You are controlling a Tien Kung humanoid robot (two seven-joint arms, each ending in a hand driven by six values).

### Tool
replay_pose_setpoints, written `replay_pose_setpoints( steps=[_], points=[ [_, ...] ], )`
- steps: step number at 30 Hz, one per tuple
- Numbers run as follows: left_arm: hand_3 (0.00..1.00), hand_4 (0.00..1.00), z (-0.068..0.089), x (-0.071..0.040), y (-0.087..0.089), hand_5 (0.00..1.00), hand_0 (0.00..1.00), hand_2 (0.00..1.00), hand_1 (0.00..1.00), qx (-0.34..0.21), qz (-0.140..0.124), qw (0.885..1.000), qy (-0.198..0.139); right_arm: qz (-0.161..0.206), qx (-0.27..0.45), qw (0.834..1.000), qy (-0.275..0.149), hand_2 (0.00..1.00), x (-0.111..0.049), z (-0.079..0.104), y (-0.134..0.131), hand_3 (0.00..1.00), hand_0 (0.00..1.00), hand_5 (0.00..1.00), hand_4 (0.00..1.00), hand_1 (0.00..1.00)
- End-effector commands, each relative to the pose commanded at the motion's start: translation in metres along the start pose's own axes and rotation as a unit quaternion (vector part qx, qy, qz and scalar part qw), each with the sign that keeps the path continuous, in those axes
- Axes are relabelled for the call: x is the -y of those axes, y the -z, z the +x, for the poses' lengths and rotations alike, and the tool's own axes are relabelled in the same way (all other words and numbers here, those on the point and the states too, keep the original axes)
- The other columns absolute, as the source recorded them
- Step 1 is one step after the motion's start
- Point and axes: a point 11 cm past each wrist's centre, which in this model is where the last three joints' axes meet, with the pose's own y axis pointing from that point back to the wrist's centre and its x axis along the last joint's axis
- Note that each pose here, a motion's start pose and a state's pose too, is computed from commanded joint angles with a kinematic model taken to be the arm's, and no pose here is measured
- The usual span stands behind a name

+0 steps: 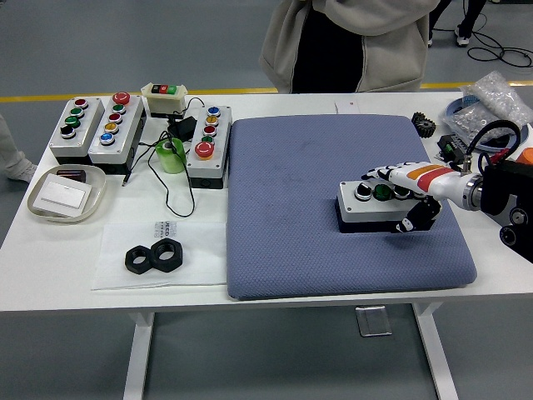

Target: Pick up the button,place it on the desk,press the button,press the button

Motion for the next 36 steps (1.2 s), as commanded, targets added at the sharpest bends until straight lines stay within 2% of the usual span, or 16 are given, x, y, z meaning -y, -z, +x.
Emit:
replay_pose_setpoints(
  steps=[13, 19, 20, 25, 26, 31, 32, 36],
  points=[
    [0.839, 0.652, 0.0, 0.0, -0.001, 0.998, 0.739, 0.921, 0.857, 0.0, -0.001, 1.0, 0.0, 0.0, 0.02, 0.999, -0.038, 0.998, -0.005, 0.013, 0.0, 0.998, 0.998, 0.105, 0.944, 0.971],
    [0.838, 0.652, 0.0, 0.0, -0.001, 0.998, 0.739, 0.921, 0.856, -0.001, -0.002, 1.0, 0.001, 0.003, 0.052, 0.996, -0.077, 0.998, -0.018, 0.032, 0.001, 0.998, 0.998, 0.112, 0.95, 0.971],
    [0.838, 0.651, 0.0, 0.0, -0.001, 0.998, 0.739, 0.921, 0.856, -0.001, -0.002, 1.0, 0.001, -0.003, 0.058, 0.995, -0.079, 0.998, -0.021, 0.035, -0.001, 0.998, 0.998, 0.253, 0.888, 0.938],
    [0.838, 0.651, 0.0, 0.0, -0.001, 0.998, 0.739, 0.921, 0.856, 0.0, -0.001, 1.0, 0.001, -0.014, 0.064, 0.993, -0.095, 0.998, -0.035, 0.046, -0.006, 0.998, 0.998, 0.253, 0.888, 0.938],
    [0.839, 0.652, 0.0, 0.0, -0.001, 0.998, 0.74, 0.921, 0.855, 0.0, -0.001, 1.0, 0.001, -0.014, 0.065, 0.993, -0.097, 0.998, -0.038, 0.047, -0.006, 0.998, 0.993, 0.288, 0.896, 0.915],
    [0.839, 0.652, 0.0, 0.0, 0.0, 0.998, 0.74, 0.921, 0.855, 0.0, -0.001, 1.0, 0.001, -0.01, 0.081, 0.99, -0.114, 0.998, -0.053, 0.055, -0.005, 0.998, 0.993, 0.288, 0.896, 0.915],
    [0.838, 0.652, 0.0, 0.0, 0.0, 0.998, 0.74, 0.92, 0.855, 0.0, 0.0, 1.0, 0.001, -0.01, 0.083, 0.989, -0.12, 0.956, -0.056, 0.057, -0.005, 0.998, 0.95, 0.32, 0.897, 0.876],
    [0.838, 0.652, 0.0, 0.0, 0.001, 0.998, 0.74, 0.92, 0.855, 0.001, 0.001, 1.0, 0.0, -0.014, 0.087, 0.987, -0.136, 0.956, -0.065, 0.063, -0.004, 0.998, 0.95, 0.32, 0.897, 0.876]
  ],
)
